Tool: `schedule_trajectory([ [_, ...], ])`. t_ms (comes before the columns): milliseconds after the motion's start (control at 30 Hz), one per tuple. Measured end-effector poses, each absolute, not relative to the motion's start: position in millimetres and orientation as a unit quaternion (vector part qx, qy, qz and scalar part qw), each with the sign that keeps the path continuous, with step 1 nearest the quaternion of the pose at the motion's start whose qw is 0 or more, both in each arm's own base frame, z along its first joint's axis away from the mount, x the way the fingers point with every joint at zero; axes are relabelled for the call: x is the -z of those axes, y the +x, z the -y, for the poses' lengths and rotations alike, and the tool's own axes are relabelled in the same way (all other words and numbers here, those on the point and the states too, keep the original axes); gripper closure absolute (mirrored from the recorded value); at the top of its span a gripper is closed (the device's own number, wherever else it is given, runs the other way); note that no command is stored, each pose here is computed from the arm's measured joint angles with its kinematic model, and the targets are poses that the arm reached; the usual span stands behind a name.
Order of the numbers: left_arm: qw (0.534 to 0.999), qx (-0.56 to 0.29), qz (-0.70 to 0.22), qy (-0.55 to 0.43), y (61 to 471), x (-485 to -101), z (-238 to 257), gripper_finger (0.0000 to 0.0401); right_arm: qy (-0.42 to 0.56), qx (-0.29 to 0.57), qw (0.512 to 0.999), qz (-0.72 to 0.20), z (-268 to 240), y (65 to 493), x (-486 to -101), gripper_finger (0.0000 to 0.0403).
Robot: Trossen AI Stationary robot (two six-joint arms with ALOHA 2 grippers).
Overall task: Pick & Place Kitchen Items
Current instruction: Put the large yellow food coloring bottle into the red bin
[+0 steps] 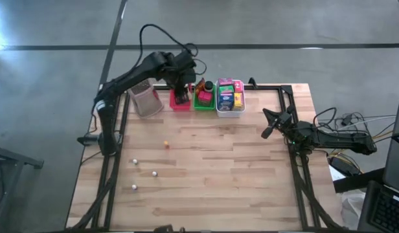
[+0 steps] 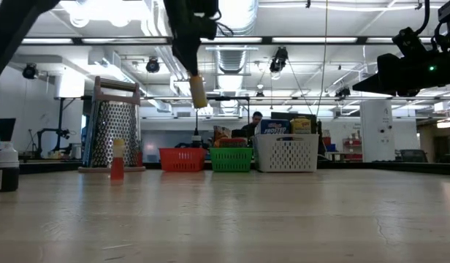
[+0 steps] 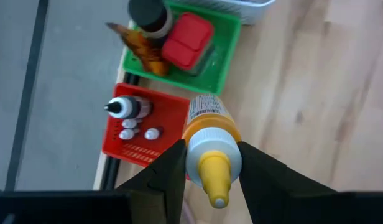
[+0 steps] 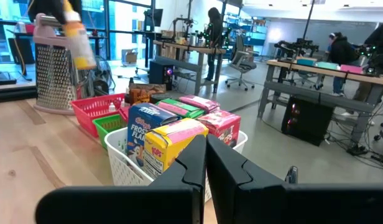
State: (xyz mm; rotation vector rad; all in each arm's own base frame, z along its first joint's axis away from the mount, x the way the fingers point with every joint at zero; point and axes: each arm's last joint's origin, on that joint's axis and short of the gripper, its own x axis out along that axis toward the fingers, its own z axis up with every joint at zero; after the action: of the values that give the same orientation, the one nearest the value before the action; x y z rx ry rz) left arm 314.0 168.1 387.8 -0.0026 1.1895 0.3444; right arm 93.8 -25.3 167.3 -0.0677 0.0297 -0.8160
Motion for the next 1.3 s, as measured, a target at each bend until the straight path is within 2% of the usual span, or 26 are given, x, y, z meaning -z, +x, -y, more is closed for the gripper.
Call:
schedule_trajectory([
  [467,0.786,-0.175,-0.593,-0.029,323.8,-344.2,-218.8,0.0265,-0.033,0.397,0.917,-0.014,25.4,93.8,-167.4,0.0394],
  [867,0.767,-0.17,-0.618,-0.038,332.7,-305.0,-233.9,0.0265,-0.033,0.397,0.917,-0.014,25.4,93.8,-167.3,0.0394],
  [1300,0.753,-0.187,-0.629,-0.047,324.1,-283.3,-246.1,0.0265,-0.033,0.397,0.917,-0.014,25.3,93.8,-167.3,0.0394],
])
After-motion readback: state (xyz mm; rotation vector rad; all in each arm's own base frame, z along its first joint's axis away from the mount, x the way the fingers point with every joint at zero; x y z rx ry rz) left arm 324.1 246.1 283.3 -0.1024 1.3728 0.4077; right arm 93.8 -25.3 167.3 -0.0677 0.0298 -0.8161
